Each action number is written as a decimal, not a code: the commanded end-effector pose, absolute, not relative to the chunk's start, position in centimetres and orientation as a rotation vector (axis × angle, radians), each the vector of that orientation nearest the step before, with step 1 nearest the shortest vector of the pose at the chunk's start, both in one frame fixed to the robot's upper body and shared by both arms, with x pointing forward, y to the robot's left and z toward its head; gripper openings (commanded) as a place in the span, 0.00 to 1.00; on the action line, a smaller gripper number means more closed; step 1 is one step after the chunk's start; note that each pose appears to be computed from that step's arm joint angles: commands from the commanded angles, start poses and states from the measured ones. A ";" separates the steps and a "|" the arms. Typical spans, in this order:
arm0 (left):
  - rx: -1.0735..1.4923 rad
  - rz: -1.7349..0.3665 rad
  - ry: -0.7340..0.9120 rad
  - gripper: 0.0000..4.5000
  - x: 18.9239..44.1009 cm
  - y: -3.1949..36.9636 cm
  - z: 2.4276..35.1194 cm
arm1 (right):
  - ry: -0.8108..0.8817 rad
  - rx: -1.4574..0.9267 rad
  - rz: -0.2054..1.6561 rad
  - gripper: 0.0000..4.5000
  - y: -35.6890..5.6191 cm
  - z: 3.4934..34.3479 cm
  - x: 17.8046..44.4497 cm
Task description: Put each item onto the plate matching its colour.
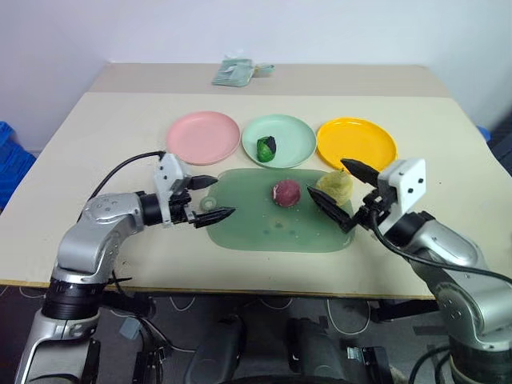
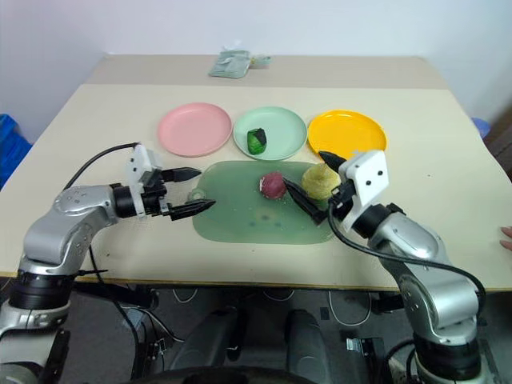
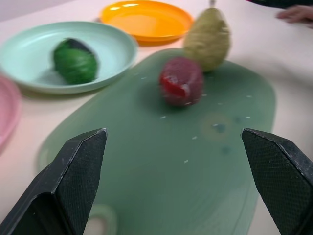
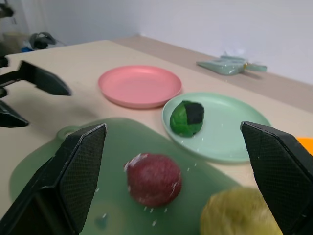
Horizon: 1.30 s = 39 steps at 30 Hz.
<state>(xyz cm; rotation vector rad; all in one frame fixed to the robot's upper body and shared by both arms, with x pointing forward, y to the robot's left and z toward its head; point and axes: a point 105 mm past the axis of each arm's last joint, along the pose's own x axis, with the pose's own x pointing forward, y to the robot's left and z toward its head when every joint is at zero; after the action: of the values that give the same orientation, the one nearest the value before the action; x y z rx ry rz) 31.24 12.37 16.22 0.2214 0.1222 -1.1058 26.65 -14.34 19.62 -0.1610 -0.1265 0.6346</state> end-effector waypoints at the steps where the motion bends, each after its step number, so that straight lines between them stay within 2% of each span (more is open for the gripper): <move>1: 0.265 -1.171 0.111 1.00 32.2 10.3 16.5 | -0.140 -0.202 0.608 1.00 -15.4 20.2 24.2; 6: 0.287 -1.215 0.108 1.00 34.0 8.4 16.3 | -0.070 -0.220 0.533 1.00 -17.3 19.1 20.5; 12: 0.316 -1.236 0.116 1.00 35.9 6.8 15.2 | -0.030 -0.226 0.459 1.00 -18.9 18.6 17.5; 19: 0.357 -1.296 0.148 1.00 37.1 3.8 13.5 | -0.034 -0.244 0.428 1.00 -19.2 18.9 16.4; 30: 0.382 -1.344 0.133 1.00 37.3 0.7 13.5 | -0.045 -0.254 0.453 1.00 -18.5 19.7 17.0; 31: 0.380 -1.341 0.131 0.88 37.3 0.7 13.5 | -0.045 -0.255 0.453 1.00 -18.5 19.8 17.0; 33: 0.385 -1.328 0.119 0.72 37.4 0.8 13.8 | -0.046 -0.255 0.458 1.00 -18.4 19.9 17.1; 39: 0.233 -1.173 0.081 0.72 38.6 2.7 16.3 | -0.051 -0.257 0.489 1.00 -17.8 20.0 17.6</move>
<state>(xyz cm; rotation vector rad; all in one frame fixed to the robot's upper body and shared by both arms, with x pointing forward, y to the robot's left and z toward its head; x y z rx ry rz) 38.04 1.96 13.98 0.2993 0.1447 -1.2379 17.76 -18.74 19.48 -0.2590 -0.0291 0.4521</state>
